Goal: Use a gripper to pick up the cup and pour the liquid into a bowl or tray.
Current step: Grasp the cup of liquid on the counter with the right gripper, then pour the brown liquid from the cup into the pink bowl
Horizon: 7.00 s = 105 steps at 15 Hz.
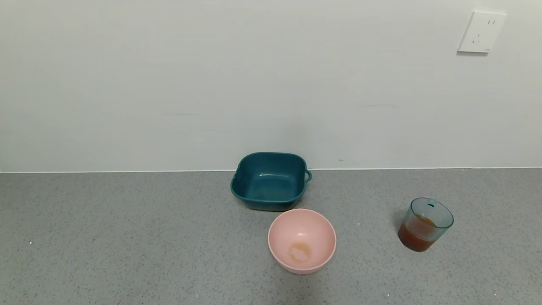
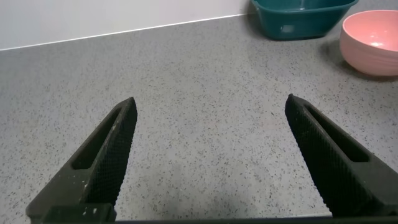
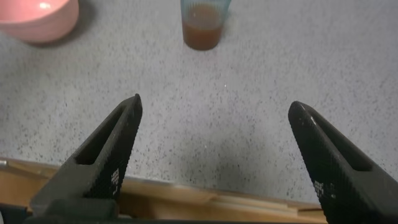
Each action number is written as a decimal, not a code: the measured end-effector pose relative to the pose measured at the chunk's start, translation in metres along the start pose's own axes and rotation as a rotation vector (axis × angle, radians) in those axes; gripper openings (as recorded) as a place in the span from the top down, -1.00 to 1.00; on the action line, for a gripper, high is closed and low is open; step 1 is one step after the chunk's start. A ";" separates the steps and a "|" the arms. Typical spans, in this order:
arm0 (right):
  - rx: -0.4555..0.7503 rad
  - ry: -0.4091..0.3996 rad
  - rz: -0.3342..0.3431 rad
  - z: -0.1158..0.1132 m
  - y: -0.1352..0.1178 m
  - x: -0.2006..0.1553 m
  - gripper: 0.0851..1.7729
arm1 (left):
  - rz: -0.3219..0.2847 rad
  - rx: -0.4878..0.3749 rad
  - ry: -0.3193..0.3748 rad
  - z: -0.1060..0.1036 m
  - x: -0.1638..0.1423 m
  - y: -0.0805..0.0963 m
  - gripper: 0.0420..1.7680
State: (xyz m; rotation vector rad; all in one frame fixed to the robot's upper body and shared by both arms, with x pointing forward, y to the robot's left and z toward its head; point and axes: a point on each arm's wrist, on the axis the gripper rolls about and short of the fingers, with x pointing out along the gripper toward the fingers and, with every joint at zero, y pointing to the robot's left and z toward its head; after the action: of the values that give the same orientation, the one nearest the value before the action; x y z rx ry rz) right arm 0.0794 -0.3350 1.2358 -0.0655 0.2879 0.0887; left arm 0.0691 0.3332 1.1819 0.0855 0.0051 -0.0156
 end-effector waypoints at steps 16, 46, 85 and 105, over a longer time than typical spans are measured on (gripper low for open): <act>-0.064 0.446 0.144 0.024 -0.002 0.109 -0.93 | 0.000 0.000 0.000 0.000 0.000 0.000 -0.94; -0.002 0.152 0.056 0.004 -0.006 0.245 -0.93 | 0.000 0.000 0.000 0.000 0.000 0.000 -0.94; 0.001 0.078 0.029 -0.016 -0.012 0.279 -0.45 | 0.000 0.000 0.000 0.000 0.000 0.000 -0.94; -0.023 -0.013 0.057 0.005 0.000 0.272 -0.44 | 0.000 0.000 0.000 0.000 0.000 0.000 -0.94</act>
State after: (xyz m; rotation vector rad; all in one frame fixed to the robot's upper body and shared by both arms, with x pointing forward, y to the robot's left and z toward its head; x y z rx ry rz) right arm 0.3402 -0.3133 1.1631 -0.0795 0.2759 0.1493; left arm 0.0691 0.3332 1.1819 0.0851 0.0055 -0.0156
